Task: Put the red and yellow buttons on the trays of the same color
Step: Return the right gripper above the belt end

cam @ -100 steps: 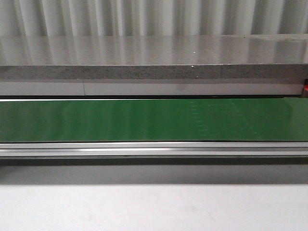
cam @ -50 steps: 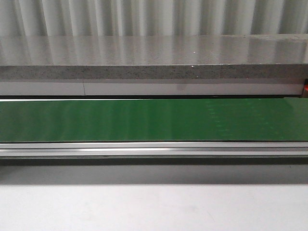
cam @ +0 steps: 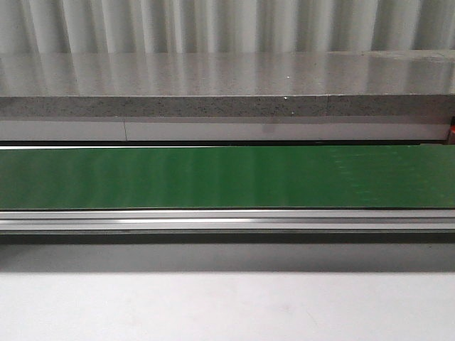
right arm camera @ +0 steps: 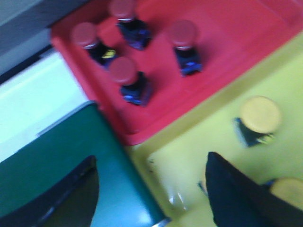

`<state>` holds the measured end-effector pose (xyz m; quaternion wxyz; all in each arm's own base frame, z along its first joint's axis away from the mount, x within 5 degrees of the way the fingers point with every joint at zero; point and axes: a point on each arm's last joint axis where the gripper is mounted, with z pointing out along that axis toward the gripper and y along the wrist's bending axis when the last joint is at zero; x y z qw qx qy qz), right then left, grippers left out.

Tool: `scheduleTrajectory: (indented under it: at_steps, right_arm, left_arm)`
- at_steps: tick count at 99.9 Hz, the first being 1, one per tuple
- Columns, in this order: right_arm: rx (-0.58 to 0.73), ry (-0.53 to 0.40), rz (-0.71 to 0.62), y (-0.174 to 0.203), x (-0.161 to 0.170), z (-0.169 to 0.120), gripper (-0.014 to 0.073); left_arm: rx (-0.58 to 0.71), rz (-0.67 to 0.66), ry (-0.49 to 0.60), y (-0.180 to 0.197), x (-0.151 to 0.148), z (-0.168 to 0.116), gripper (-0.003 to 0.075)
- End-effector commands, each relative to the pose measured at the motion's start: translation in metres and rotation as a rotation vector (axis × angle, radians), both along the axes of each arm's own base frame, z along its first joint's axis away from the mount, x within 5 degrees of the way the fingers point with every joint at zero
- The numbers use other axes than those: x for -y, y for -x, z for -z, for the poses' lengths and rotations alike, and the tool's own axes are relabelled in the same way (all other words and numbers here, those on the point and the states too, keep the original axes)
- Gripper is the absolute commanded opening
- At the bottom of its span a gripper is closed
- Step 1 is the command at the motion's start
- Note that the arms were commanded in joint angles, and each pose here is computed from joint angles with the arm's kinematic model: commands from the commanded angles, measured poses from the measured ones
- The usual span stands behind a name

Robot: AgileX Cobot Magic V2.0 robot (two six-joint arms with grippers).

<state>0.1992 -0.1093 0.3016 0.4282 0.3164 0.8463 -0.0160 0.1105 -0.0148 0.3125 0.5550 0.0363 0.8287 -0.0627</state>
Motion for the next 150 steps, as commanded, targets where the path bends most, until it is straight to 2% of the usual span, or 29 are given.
scheduleTrajectory:
  at_steps: [1, 22, 32, 39, 44, 59, 150]
  right_arm:
    - [0.119, 0.106, -0.122, -0.003, -0.024, -0.029, 0.0489]
    - [0.196, 0.237, -0.463, 0.003, -0.086, -0.049, 0.0483]
    - [0.214, 0.282, -0.583, 0.009, -0.104, -0.053, 0.0411]
    - [0.218, 0.294, -0.637, 0.013, -0.113, -0.053, 0.0306]
    - [0.215, 0.293, -0.663, 0.015, -0.117, -0.051, 0.02]
    - [0.205, 0.289, -0.677, 0.016, -0.119, -0.048, -0.0074]
    - [0.193, 0.284, -0.682, 0.016, -0.119, -0.047, -0.0066]
  left_arm:
    - [0.1, -0.004, 0.026, -0.001, 0.001, -0.016, -0.002]
    - [0.1, -0.004, 0.026, -0.001, 0.001, -0.016, -0.002]
    - [0.1, -0.004, 0.026, -0.001, 0.001, -0.016, -0.002]
    - [0.1, -0.004, 0.026, -0.001, 0.001, -0.016, -0.002]
    - [0.1, -0.004, 0.026, -0.001, 0.001, -0.016, -0.002]
    - [0.1, -0.004, 0.026, -0.001, 0.001, -0.016, -0.002]
    - [0.1, -0.004, 0.026, -0.001, 0.001, -0.016, -0.002]
